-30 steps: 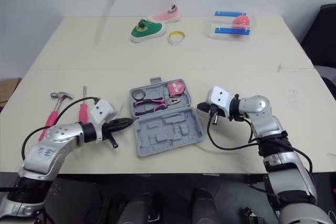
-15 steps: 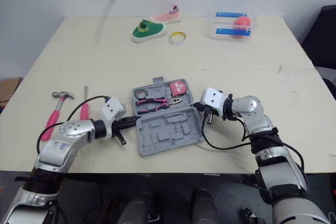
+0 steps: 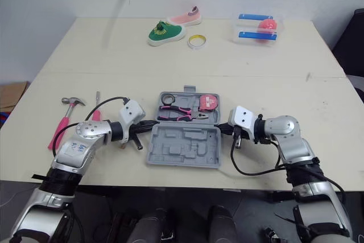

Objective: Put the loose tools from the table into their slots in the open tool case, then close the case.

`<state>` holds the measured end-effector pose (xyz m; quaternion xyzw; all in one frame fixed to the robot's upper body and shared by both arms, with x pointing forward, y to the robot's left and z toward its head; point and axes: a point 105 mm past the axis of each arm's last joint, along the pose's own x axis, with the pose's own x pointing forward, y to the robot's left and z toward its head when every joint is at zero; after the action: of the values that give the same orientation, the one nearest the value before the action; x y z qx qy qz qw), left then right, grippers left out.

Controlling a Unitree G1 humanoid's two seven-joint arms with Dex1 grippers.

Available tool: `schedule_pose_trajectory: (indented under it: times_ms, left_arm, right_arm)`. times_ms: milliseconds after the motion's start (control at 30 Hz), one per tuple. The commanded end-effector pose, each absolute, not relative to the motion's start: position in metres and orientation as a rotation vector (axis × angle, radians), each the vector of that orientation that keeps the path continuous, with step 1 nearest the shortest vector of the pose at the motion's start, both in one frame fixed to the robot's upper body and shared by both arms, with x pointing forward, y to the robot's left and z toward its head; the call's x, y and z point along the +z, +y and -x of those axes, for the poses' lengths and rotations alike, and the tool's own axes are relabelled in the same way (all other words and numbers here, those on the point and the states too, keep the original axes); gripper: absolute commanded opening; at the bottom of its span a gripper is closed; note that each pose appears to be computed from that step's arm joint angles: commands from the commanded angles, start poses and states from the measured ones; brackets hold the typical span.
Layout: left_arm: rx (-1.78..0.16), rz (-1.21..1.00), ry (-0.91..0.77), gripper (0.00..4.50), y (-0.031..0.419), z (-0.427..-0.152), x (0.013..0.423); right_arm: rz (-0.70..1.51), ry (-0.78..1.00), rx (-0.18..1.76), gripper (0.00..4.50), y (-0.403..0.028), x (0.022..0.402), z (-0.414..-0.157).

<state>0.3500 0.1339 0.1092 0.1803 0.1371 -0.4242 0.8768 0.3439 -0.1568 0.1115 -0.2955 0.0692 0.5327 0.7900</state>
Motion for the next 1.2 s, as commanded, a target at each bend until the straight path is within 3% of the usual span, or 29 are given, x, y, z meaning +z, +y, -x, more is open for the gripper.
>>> schedule_pose_trajectory:
  times_ms: [33,167,300,367,400,500,633,733,900,1033,1200]
  left_arm:
    - [-0.884,-0.373,0.265,0.06,0.139,-0.349,0.114]
    - [-0.87,-0.392,0.205,0.06,0.166,-0.339,0.138]
    - [-0.95,-0.365,0.109,0.06,0.188,-0.306,0.165]
    - [-0.867,-0.35,0.019,0.06,0.22,-0.293,0.186]
    - [-0.816,-0.374,0.003,0.28,0.239,-0.287,0.19]
    - [-0.584,-0.319,0.031,1.19,0.305,-0.271,0.192]
    - [-0.261,-0.278,0.083,3.03,0.395,-0.236,0.189]
    - [-0.109,-0.265,0.136,4.46,0.437,-0.211,0.18]
    - [0.127,-0.255,0.172,4.46,0.487,-0.174,0.17]
    - [0.124,-0.295,0.28,4.46,0.49,-0.165,0.153]
    - [0.101,-0.274,0.228,4.46,0.485,-0.172,0.157]
  right_arm:
    - [0.625,0.129,1.113,0.01,-0.161,0.119,-0.346]
    - [0.628,0.128,1.043,0.01,-0.184,0.127,-0.35]
    - [0.621,0.074,1.052,0.01,-0.208,0.143,-0.333]
    - [0.627,0.059,1.012,0.01,-0.232,0.151,-0.324]
    - [0.618,0.06,0.981,0.0,-0.244,0.154,-0.32]
    - [0.611,0.105,0.874,0.94,-0.281,0.155,-0.308]
    - [0.629,0.097,0.698,2.9,-0.327,0.157,-0.293]
    - [0.742,0.089,0.592,4.48,-0.352,0.153,-0.287]
    - [0.639,0.127,0.47,4.48,-0.39,0.144,-0.27]
    - [0.548,0.148,0.499,4.48,-0.392,0.14,-0.268]
    - [0.536,0.095,0.543,4.48,-0.38,0.141,-0.276]
